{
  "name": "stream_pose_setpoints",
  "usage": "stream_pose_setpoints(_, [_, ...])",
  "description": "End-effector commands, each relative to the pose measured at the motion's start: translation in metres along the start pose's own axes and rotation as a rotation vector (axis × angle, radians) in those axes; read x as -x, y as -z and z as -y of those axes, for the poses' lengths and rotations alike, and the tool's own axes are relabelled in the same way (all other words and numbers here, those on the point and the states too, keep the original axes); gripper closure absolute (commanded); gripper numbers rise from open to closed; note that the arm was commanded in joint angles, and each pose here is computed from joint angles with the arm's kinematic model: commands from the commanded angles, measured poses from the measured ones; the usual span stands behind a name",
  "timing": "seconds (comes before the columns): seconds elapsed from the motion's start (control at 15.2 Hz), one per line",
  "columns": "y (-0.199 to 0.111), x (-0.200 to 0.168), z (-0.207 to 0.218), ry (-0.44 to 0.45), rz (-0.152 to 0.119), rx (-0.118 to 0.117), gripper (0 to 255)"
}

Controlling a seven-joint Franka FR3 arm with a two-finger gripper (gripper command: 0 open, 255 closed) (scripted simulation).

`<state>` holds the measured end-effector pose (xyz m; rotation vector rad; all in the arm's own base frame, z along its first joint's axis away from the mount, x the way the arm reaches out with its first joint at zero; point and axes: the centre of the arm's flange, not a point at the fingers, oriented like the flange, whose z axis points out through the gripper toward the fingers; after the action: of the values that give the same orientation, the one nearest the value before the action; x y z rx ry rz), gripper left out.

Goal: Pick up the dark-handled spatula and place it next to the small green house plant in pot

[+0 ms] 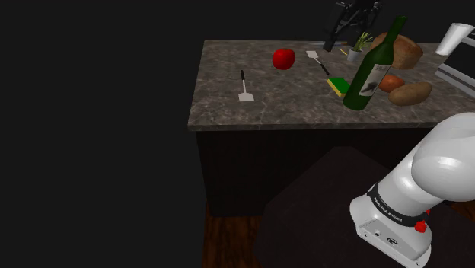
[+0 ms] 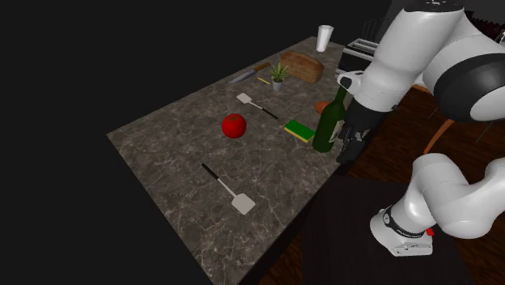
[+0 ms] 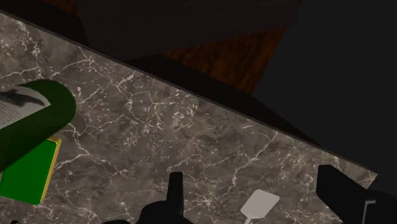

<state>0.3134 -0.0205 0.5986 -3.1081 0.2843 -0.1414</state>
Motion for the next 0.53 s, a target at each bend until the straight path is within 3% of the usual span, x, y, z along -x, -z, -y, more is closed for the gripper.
stream_pose_setpoints(0.0, [0.000,0.000,0.000,0.000,0.000,0.000,0])
stream_pose_setpoints(0.46, [-0.054,-0.070,0.030,-0.099,0.003,0.013,0])
